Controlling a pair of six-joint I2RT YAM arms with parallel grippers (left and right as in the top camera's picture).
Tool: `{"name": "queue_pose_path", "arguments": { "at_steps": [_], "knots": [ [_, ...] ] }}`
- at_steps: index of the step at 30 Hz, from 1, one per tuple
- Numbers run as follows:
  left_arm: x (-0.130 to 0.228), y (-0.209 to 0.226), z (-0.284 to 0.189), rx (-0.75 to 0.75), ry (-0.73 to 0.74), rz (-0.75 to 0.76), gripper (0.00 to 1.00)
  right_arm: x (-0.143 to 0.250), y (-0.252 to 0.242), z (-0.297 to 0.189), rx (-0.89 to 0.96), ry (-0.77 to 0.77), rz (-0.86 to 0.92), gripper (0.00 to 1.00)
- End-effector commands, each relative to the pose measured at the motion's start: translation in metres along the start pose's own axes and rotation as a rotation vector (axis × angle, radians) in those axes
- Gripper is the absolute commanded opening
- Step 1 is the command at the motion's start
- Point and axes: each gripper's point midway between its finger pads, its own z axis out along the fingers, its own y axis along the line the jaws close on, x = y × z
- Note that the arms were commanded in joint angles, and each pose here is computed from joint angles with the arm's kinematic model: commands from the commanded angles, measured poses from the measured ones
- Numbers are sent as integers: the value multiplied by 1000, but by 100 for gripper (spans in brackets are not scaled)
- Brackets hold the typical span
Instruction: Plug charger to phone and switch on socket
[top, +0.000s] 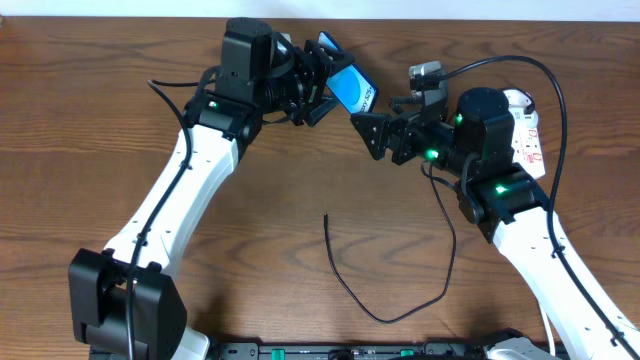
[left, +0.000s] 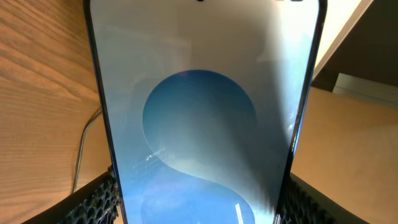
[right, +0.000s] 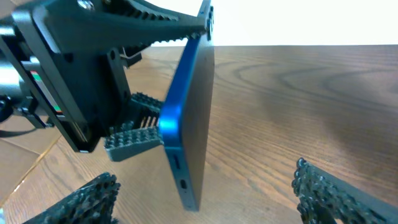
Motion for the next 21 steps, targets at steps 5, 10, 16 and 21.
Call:
{"name": "queue_pose_path", "arguments": {
  "at_steps": [5, 10, 16, 21],
  "knots": [
    [13, -11, 1, 14, -17, 30, 7, -14, 0, 0, 25, -39, 13, 87],
    [16, -11, 3, 11, -19, 31, 7, -13, 5, 1, 14, -40, 35, 88],
    [16, -11, 3, 11, -18, -7, 7, -13, 11, 4, 12, -44, 26, 88],
    [16, -11, 3, 12, -18, -10, 7, -12, 10, 5, 28, -47, 27, 88]
  ]
}}
